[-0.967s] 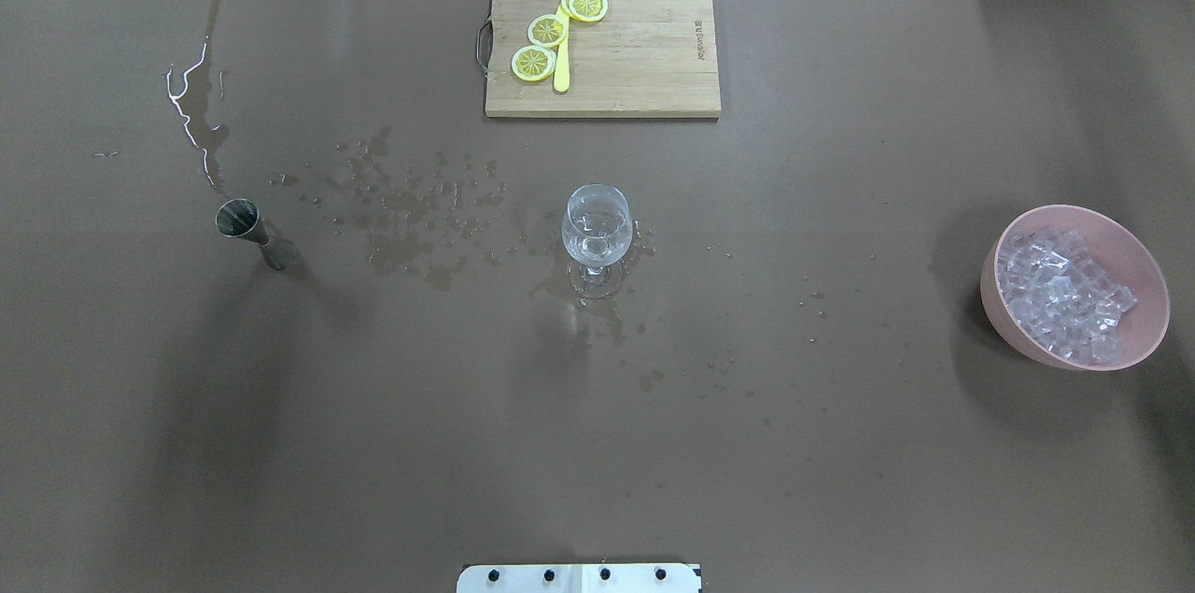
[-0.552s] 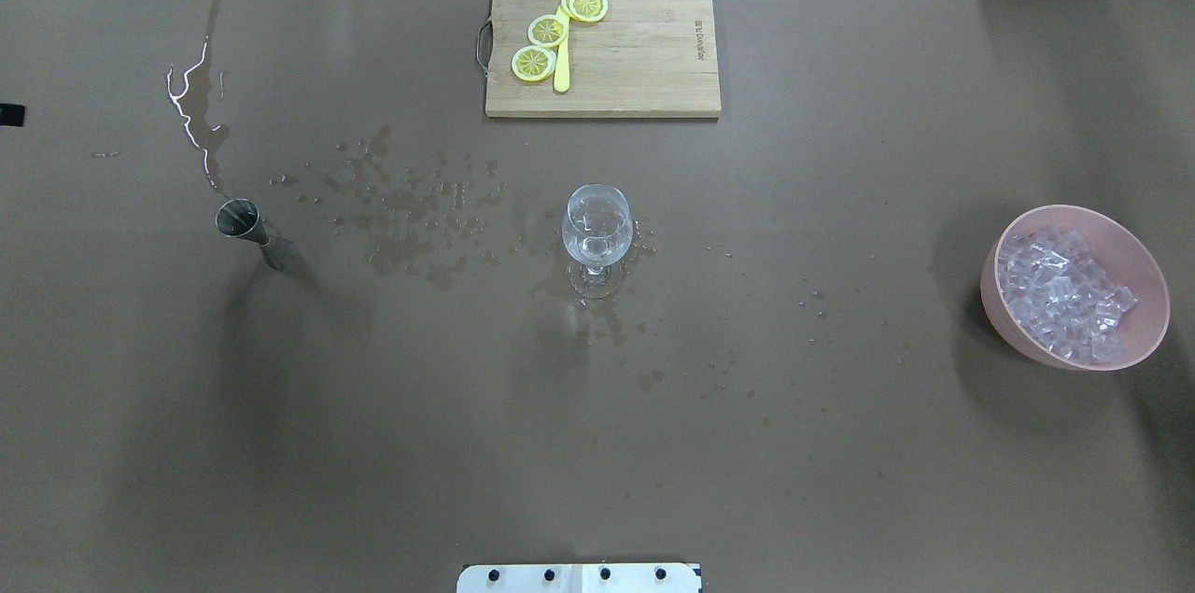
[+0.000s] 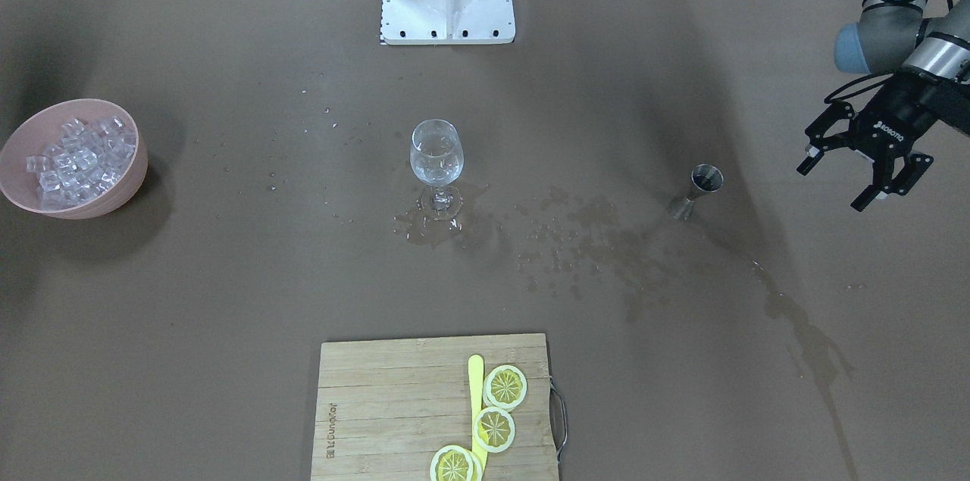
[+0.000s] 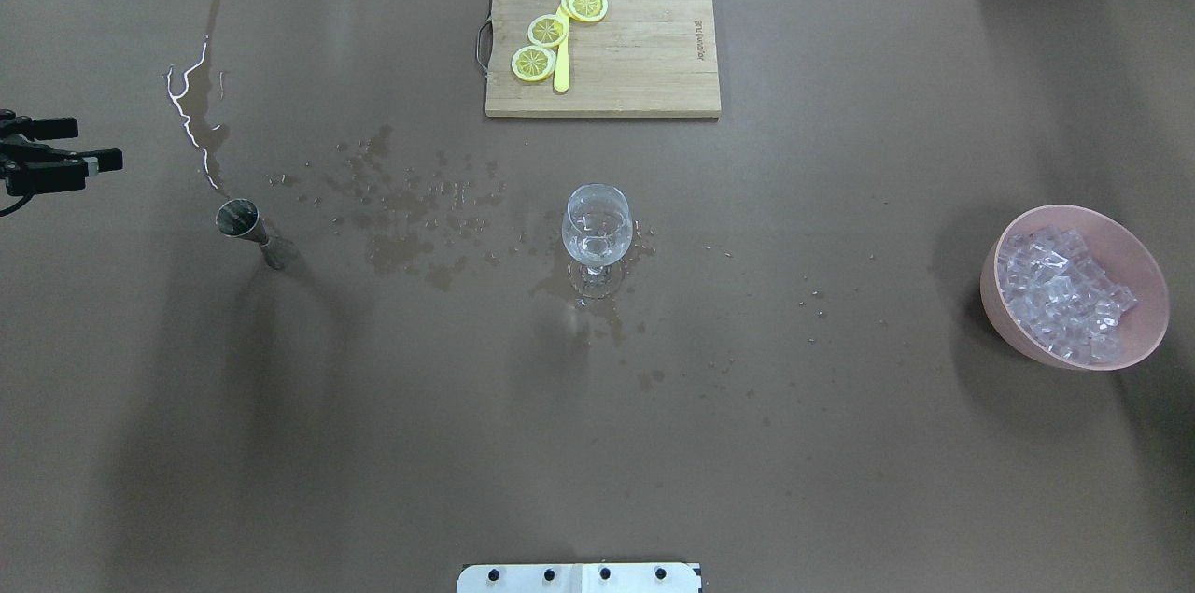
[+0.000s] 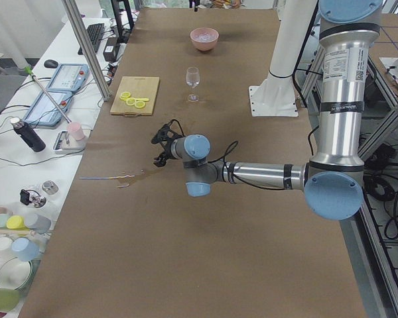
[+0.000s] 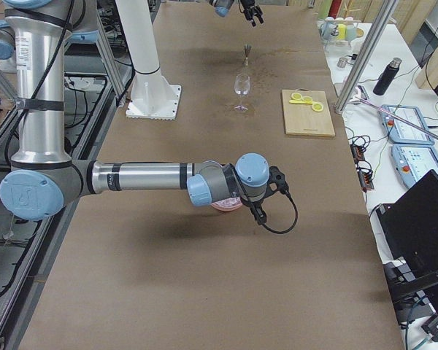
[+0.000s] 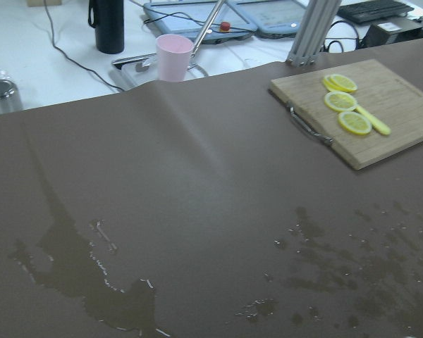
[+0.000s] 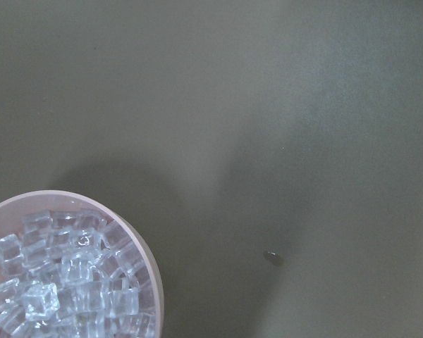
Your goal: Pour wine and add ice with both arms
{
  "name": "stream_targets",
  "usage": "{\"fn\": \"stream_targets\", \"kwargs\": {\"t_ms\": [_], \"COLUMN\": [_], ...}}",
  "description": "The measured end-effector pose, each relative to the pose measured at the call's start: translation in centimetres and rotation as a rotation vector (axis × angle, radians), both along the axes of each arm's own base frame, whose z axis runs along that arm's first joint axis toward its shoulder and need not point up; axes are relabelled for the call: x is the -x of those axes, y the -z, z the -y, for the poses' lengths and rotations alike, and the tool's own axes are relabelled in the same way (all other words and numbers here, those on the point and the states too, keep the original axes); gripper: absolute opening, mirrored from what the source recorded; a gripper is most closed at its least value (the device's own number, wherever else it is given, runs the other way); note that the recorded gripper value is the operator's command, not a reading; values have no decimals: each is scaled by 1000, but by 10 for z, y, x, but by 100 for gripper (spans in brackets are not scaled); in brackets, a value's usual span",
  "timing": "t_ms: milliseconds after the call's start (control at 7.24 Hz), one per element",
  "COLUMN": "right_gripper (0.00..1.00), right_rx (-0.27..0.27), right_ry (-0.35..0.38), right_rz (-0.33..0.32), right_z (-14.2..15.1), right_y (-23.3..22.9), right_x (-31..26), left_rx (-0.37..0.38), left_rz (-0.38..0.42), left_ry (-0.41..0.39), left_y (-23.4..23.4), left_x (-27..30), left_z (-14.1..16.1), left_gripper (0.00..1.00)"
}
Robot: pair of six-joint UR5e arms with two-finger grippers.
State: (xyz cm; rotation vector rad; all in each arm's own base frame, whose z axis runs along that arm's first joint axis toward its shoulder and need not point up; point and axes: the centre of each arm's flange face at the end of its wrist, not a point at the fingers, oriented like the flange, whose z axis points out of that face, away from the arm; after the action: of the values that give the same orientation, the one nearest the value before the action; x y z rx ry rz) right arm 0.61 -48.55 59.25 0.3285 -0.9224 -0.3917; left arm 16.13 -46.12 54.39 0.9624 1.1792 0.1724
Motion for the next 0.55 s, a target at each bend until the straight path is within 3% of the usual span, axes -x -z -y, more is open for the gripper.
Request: {"fn": "stream_targets", "kwargs": {"t_ms": [276, 552], "right_gripper": [100, 100], "right_rx": [3, 12], "right_ry": [3, 2], "right_rz": [15, 20], "right_z": [1, 2], "right_y": [4, 2], "right_x": [2, 3], "left_rx": [-116, -140], "left_rz": [2, 17], "left_ry": [3, 26], "left_y": [-14, -19], "left_x": [-21, -41], "left_z": [-13, -16], "left_gripper": [98, 98]}}
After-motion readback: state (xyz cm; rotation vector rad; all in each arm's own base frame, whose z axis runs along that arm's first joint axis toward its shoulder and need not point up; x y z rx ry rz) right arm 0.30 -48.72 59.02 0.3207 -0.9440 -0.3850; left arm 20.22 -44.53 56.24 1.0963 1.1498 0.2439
